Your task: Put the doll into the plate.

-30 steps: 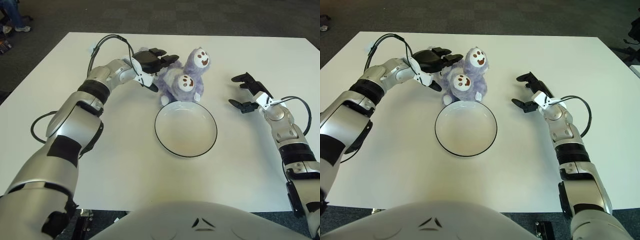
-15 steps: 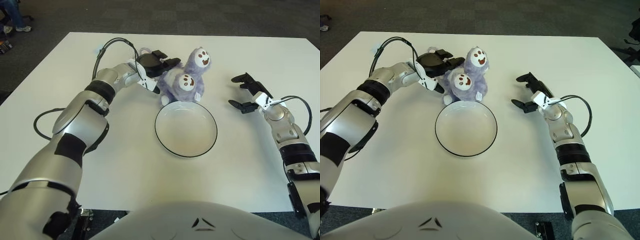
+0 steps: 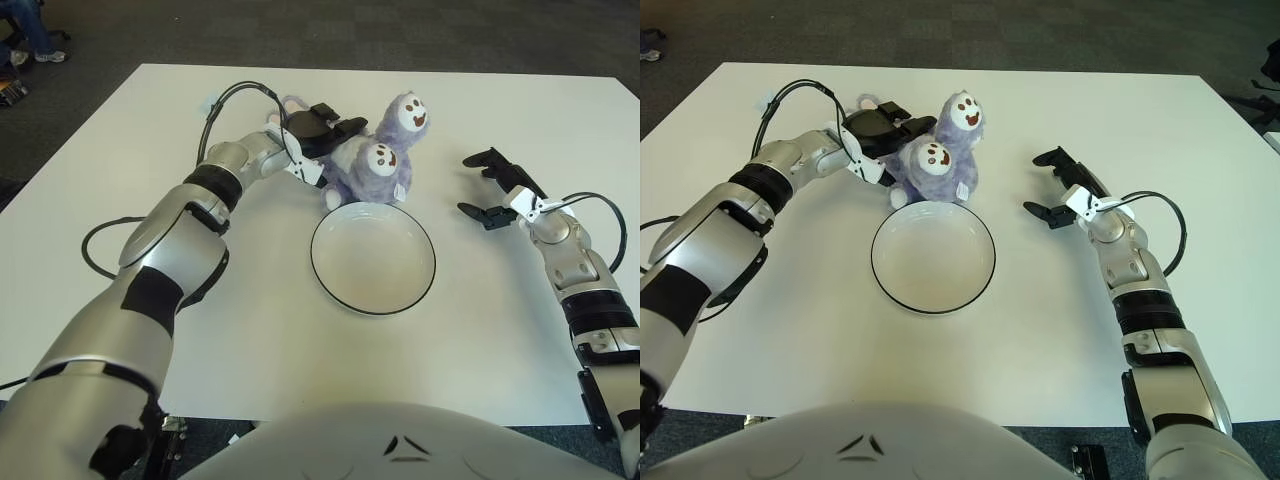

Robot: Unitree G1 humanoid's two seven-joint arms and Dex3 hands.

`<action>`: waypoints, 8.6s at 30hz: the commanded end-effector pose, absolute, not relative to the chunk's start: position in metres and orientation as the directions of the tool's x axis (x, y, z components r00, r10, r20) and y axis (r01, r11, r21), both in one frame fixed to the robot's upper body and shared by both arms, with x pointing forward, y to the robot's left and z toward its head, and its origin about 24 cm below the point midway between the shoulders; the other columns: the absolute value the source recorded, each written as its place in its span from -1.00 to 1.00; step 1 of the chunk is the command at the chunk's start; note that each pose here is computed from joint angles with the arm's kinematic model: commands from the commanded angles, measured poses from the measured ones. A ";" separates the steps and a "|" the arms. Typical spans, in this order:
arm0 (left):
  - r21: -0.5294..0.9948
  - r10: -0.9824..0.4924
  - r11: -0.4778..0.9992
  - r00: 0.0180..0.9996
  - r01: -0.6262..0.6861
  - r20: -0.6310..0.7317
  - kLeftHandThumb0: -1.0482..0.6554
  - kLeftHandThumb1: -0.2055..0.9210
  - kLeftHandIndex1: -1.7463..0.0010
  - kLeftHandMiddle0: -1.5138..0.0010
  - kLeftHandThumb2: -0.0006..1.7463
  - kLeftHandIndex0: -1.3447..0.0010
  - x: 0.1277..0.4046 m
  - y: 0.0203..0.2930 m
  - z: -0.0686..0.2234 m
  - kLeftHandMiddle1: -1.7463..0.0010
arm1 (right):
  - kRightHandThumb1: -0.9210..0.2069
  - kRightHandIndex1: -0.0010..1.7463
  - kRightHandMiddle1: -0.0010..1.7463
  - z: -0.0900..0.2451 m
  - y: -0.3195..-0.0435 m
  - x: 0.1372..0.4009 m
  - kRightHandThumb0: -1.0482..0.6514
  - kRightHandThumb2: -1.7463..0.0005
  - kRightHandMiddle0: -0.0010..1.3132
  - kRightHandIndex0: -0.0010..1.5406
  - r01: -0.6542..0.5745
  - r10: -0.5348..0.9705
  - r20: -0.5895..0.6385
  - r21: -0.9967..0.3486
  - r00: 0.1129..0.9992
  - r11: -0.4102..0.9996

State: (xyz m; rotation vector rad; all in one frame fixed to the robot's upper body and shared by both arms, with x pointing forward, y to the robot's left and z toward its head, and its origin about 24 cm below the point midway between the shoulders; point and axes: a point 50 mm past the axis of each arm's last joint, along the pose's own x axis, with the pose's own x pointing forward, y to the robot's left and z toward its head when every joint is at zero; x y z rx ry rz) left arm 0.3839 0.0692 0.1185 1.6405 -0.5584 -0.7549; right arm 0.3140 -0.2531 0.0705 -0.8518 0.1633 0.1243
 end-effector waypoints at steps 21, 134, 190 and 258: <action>0.976 -0.713 -0.213 0.674 0.052 -0.192 -0.45 0.25 0.21 1.00 -0.06 1.00 0.375 0.050 0.092 -0.47 | -0.16 -0.08 -0.02 0.039 -0.259 0.297 -0.30 -0.12 -1.00 -0.94 -0.281 0.025 -0.364 -0.672 0.931 0.685; 0.936 -0.691 0.168 0.640 -0.310 0.336 0.22 0.42 -0.75 0.54 0.05 0.39 0.379 0.093 0.160 -1.00 | -0.53 -0.03 0.25 0.024 -0.263 0.303 -0.45 0.06 -1.00 -0.77 -0.347 0.021 -0.441 -0.675 0.897 0.652; 0.947 -0.817 0.278 0.479 -0.163 0.322 0.23 -0.28 -1.00 -0.02 0.50 0.04 0.304 0.088 0.152 -0.49 | -0.59 -0.03 0.22 0.024 -0.261 0.306 -0.43 0.09 -1.00 -0.75 -0.368 0.015 -0.474 -0.663 0.880 0.653; 0.977 -0.907 0.213 0.366 -0.028 0.208 0.00 0.22 -0.60 0.90 0.10 0.87 0.277 0.074 0.138 -0.84 | -0.61 -0.12 0.20 0.024 -0.259 0.306 -0.43 0.07 -1.00 -0.82 -0.383 0.017 -0.486 -0.665 0.874 0.642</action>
